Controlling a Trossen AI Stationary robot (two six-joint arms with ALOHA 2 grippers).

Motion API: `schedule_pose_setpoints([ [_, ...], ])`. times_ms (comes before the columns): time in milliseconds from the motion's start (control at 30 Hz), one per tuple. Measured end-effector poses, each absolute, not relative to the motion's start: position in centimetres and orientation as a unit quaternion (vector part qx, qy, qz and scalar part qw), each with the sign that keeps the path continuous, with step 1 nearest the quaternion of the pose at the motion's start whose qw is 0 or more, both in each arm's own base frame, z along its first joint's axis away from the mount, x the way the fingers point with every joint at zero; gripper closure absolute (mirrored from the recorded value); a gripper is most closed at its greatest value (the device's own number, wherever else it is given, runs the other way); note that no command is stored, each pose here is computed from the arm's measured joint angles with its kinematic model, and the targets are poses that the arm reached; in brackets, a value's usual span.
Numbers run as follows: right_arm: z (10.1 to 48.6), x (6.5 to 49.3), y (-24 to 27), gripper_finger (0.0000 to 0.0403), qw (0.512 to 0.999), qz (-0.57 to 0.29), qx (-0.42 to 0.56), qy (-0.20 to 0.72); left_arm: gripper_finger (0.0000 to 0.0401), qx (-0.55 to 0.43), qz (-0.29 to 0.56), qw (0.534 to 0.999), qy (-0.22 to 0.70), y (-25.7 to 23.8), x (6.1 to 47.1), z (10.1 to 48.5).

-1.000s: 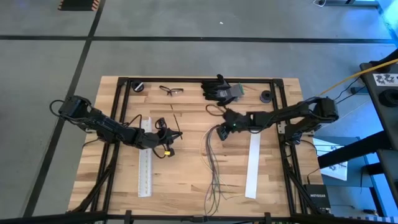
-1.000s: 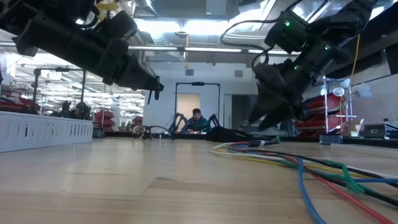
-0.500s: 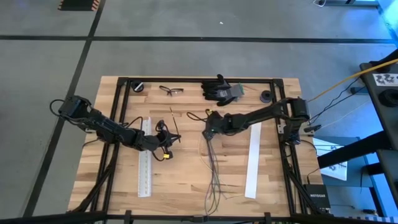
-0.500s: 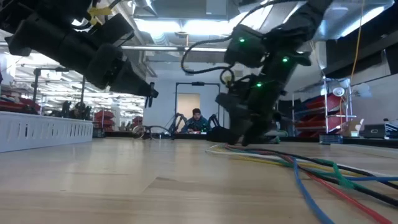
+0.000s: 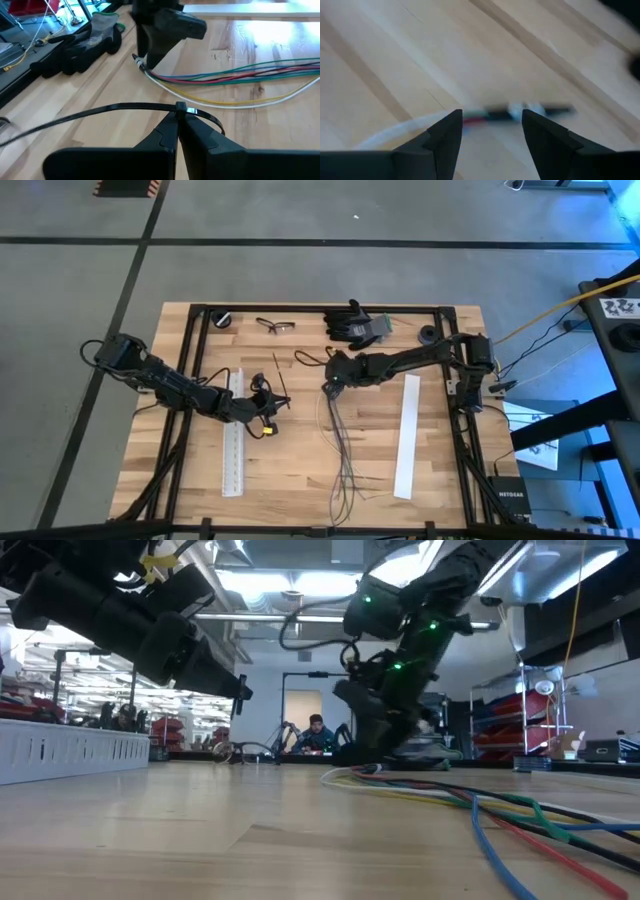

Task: Ziptie cables
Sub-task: Close the zip tie

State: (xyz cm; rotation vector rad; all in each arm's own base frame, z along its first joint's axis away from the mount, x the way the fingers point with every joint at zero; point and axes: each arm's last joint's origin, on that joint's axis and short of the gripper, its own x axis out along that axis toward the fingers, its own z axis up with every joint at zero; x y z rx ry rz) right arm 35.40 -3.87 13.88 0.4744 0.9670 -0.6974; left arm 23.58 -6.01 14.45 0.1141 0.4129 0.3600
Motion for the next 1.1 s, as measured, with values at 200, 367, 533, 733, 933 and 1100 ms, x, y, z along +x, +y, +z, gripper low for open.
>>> schedule_pose_setpoints([
  [200, 13.1, 35.7, -2.9, 0.021, 0.807, -0.36, 0.214, 0.415, 0.0401, 0.057, 0.18, 0.961, 0.204, -5.9, 23.6, 14.4],
  [367, 11.2, 36.3, -3.2, 0.021, 0.809, -0.367, 0.216, 0.405, 0.0401, 0.056, 0.181, 0.96, 0.206, -5.8, 23.6, 14.4],
  [533, 10.6, 36.3, -3.0, 0.021, 0.804, -0.377, 0.212, 0.409, 0.0401, 0.056, 0.179, 0.96, 0.208, -6.0, 23.5, 14.4],
  [733, 10.7, 37.0, -2.9, 0.0243, 0.836, -0.335, 0.166, 0.402, 0.0401, 0.058, 0.182, 0.958, 0.214, -5.8, 23.5, 14.2],
  [933, 10.8, 37.2, -2.7, 0.0372, 0.851, -0.27, 0.134, 0.431, 0.0401, 0.057, 0.182, 0.958, 0.213, -5.8, 23.5, 14.2],
  [1100, 11.2, 37.2, -2.5, 0.0385, 0.864, -0.204, 0.088, 0.453, 0.0401, 0.055, 0.183, 0.959, 0.21, -5.8, 23.6, 14.3],
])
